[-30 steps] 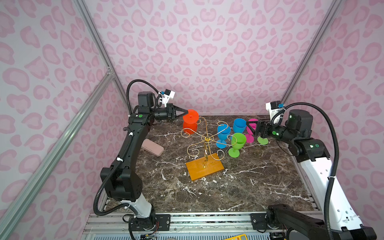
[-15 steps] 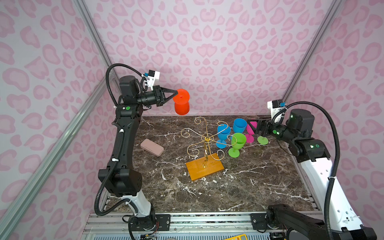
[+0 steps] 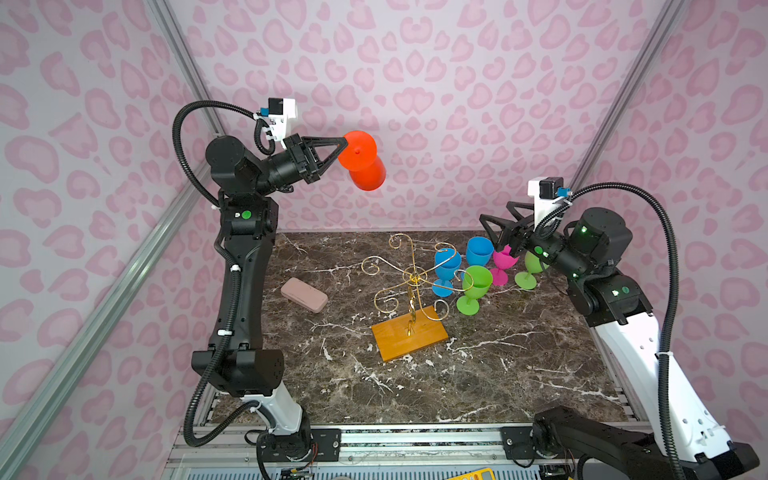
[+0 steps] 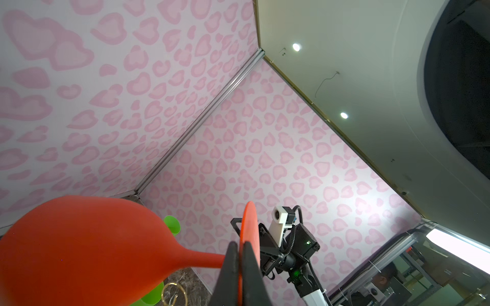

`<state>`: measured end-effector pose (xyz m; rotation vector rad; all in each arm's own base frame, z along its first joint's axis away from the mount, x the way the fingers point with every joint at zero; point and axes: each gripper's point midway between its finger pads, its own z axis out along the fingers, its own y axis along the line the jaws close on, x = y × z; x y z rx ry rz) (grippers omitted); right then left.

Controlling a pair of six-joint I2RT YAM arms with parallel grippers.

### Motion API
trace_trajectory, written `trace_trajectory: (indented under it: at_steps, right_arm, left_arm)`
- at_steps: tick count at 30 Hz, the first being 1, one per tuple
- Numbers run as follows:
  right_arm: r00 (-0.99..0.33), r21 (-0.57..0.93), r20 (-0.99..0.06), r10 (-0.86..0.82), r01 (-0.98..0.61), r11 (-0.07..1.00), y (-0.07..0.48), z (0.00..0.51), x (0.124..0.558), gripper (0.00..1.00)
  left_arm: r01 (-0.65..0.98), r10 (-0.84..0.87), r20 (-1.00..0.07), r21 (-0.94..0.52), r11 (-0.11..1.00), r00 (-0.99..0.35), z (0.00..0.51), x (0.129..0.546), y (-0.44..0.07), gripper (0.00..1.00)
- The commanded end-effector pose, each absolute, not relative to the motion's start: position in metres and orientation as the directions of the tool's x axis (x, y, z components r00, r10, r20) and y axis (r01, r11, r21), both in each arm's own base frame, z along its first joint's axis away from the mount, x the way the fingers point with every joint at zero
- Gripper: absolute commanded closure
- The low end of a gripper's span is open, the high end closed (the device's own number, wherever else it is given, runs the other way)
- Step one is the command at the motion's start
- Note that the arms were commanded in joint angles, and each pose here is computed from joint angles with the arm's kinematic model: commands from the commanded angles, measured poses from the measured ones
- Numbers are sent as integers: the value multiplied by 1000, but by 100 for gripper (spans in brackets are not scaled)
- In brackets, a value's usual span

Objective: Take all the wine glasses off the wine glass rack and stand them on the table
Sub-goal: 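Lift the red glass up and toward the right gripper, then grasp the red glass bowl with the right gripper, release left gripper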

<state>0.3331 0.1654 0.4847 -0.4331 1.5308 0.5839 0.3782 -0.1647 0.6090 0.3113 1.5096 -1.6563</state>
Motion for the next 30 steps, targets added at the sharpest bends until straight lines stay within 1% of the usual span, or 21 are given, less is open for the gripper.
trace_trajectory:
  at_steps: [1,5,8,13,18,19,20,30]
  right_arm:
    - [159,-50,-985,63,-621,782,180,520,328,13]
    - [326,-198,-945,28,-638,745,207,541,305,11]
    - [392,-258,-920,23,-647,718,221,550,296,6]
    - [425,-295,-905,14,-651,700,236,555,299,3]
    - [424,-313,-906,-14,-646,696,246,547,313,1]
    - [444,-322,-896,-7,-639,698,246,558,311,1]
    - [447,-326,-895,-9,-638,697,248,559,313,1]
    - [442,-367,-894,-77,-621,693,272,546,338,1]
  left_arm:
    - [761,-431,-682,-649,-18,-591,642,349,-177,96]
    - [758,-390,-680,-647,-80,-621,644,334,-203,96]
    - [756,-371,-679,-645,-111,-633,646,324,-217,96]
    - [740,-328,-671,-654,-159,-664,642,314,-239,96]
    - [719,-309,-655,-671,-181,-690,637,313,-252,96]
    - [712,-302,-651,-677,-185,-697,634,313,-254,96]
    - [709,-294,-649,-680,-189,-701,633,312,-256,96]
    - [682,-265,-631,-698,-216,-729,628,307,-267,96]
